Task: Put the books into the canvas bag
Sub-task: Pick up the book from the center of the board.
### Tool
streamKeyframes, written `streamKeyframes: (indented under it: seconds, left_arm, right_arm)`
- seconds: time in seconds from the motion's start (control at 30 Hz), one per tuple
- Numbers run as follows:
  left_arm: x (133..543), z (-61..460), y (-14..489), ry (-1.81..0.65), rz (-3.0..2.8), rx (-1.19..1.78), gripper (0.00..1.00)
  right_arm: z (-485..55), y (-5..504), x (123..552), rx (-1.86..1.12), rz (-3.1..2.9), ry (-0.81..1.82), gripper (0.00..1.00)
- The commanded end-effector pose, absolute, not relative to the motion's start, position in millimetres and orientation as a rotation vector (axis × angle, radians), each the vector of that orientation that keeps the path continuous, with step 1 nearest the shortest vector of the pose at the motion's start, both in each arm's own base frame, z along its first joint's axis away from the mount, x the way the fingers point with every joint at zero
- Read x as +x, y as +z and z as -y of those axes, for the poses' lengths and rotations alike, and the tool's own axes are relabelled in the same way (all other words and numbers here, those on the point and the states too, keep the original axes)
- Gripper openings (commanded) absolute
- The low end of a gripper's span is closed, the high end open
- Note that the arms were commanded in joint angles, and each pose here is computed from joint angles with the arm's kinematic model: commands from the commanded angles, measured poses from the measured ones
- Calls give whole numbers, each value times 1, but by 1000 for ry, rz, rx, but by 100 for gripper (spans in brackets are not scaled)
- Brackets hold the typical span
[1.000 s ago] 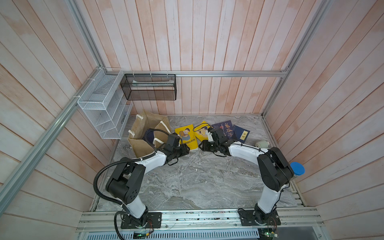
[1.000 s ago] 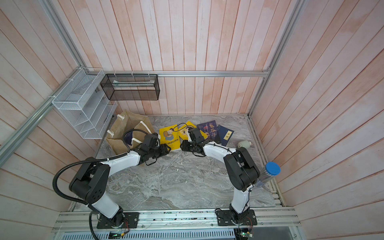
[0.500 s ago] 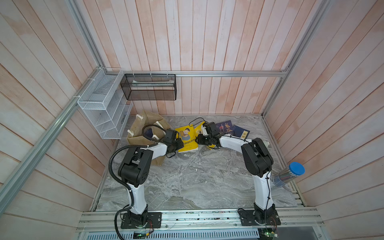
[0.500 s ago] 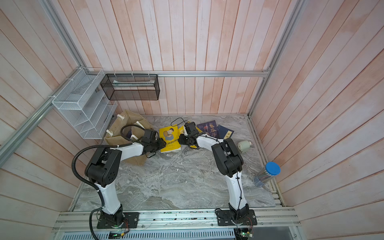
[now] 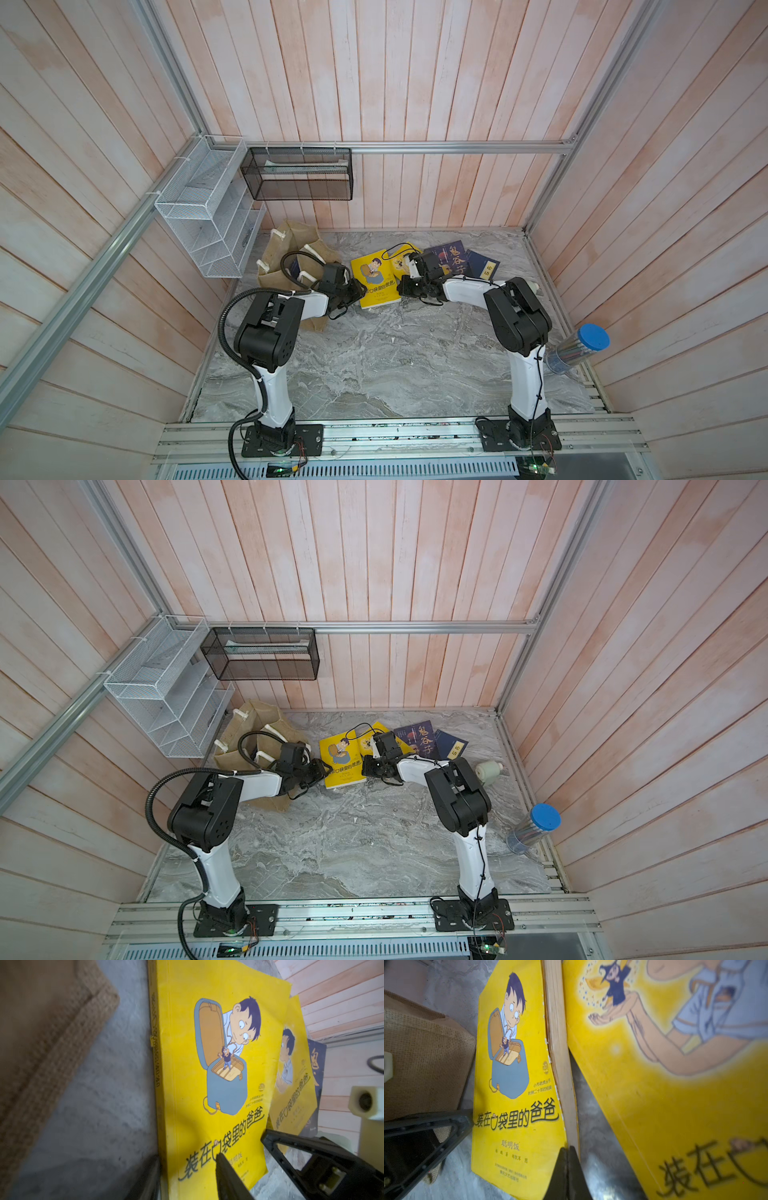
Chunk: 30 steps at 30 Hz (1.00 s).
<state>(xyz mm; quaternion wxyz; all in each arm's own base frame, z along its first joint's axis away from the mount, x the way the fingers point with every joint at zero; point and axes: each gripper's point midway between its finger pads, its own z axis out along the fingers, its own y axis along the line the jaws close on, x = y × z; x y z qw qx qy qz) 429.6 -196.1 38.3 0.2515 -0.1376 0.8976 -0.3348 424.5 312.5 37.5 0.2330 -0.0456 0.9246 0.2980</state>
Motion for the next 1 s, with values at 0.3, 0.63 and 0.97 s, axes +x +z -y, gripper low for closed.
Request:
streamKeyframes:
  seconds: [0.3, 0.63, 0.97]
  left_arm:
    - [355, 259, 116, -1412, -2293, -207, 35]
    - [338, 254, 100, -1312, -2396, -205, 35]
    - [339, 245, 127, -1195, -2352, -103, 3]
  right_arm:
    - [-318, 26, 313, -198, -2682, 890, 2]
    - [-304, 31, 298, -186, -2682, 839, 2]
    - [-290, 67, 308, -149, -2585, 773, 15]
